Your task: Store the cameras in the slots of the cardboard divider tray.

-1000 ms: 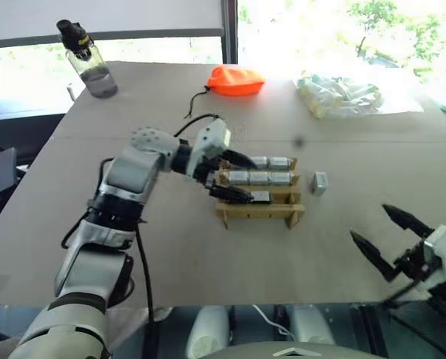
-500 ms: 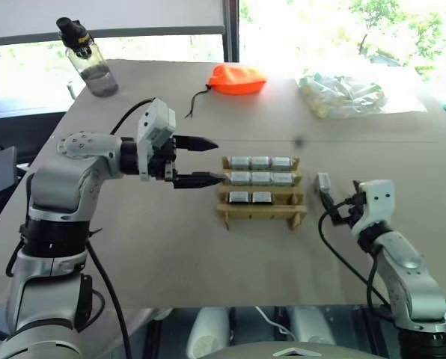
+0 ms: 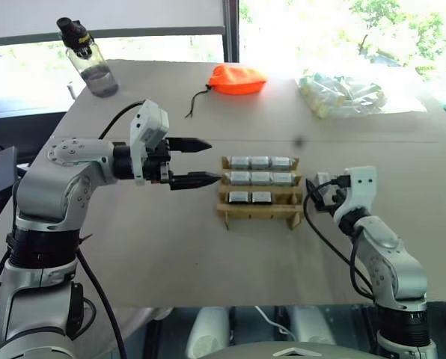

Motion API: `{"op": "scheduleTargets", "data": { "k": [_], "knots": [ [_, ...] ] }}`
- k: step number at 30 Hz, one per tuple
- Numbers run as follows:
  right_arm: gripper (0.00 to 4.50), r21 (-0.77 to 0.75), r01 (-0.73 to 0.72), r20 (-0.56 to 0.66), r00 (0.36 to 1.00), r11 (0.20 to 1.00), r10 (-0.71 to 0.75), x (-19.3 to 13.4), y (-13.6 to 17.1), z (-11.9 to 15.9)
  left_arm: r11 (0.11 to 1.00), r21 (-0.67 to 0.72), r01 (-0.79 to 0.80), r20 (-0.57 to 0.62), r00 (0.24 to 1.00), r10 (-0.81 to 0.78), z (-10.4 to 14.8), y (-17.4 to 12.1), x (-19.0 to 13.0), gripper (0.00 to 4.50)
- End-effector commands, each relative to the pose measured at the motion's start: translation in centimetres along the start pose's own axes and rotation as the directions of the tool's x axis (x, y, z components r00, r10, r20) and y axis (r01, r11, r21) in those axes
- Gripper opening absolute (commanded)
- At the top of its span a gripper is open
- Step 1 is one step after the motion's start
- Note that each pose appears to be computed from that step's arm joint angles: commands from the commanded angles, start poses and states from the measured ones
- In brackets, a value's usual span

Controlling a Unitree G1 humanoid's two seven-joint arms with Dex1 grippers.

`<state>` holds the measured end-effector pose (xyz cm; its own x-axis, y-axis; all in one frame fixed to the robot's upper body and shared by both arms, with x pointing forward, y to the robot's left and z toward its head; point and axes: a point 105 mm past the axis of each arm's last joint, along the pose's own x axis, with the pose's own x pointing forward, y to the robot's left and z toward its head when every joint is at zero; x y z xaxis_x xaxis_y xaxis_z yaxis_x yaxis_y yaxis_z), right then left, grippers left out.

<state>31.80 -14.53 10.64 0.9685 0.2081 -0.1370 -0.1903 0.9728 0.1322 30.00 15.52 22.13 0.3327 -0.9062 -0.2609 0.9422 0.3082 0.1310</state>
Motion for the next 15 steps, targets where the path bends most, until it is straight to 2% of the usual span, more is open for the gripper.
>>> {"op": "scheduleTargets", "data": {
  "k": [1,3,6,8,13,15],
  "knots": [
    [3.66,-0.004,0.004,0.032,0.999,1.0,-0.004,-0.1,-0.2,1.3,0.998,0.063,-0.004,0.029,1.0,0.002,1.6,-0.1,0.0,4.5],
    [2.66,0.001,0.005,0.016,1.0,1.0,-0.005,-0.1,-0.3,1.0,0.998,0.069,-0.008,0.026,1.0,0.006,1.6,0.0,-0.1,4.5],
    [1.44,-0.002,0.012,0.015,1.0,1.0,-0.011,-0.2,-0.4,1.0,0.997,0.071,-0.009,0.021,1.0,0.008,1.5,0.1,-0.1,4.5],
    [0.8,0.003,0.014,0.01,1.0,1.0,-0.014,-0.2,-0.4,1.0,0.998,0.07,-0.007,0.021,1.0,0.006,1.4,0.0,-0.1,4.5],
    [0.78,-0.007,0.011,0.0,1.0,1.0,-0.011,-0.6,-0.6,1.2,0.998,0.061,0.019,0.019,1.0,-0.02,1.2,-0.3,0.3,4.5],
    [0.78,-0.048,0.016,0.027,1.0,0.999,-0.014,-0.8,-0.9,2.2,0.998,0.059,0.034,0.011,0.999,-0.034,1.0,-0.4,0.4,4.5]
  ]
}}
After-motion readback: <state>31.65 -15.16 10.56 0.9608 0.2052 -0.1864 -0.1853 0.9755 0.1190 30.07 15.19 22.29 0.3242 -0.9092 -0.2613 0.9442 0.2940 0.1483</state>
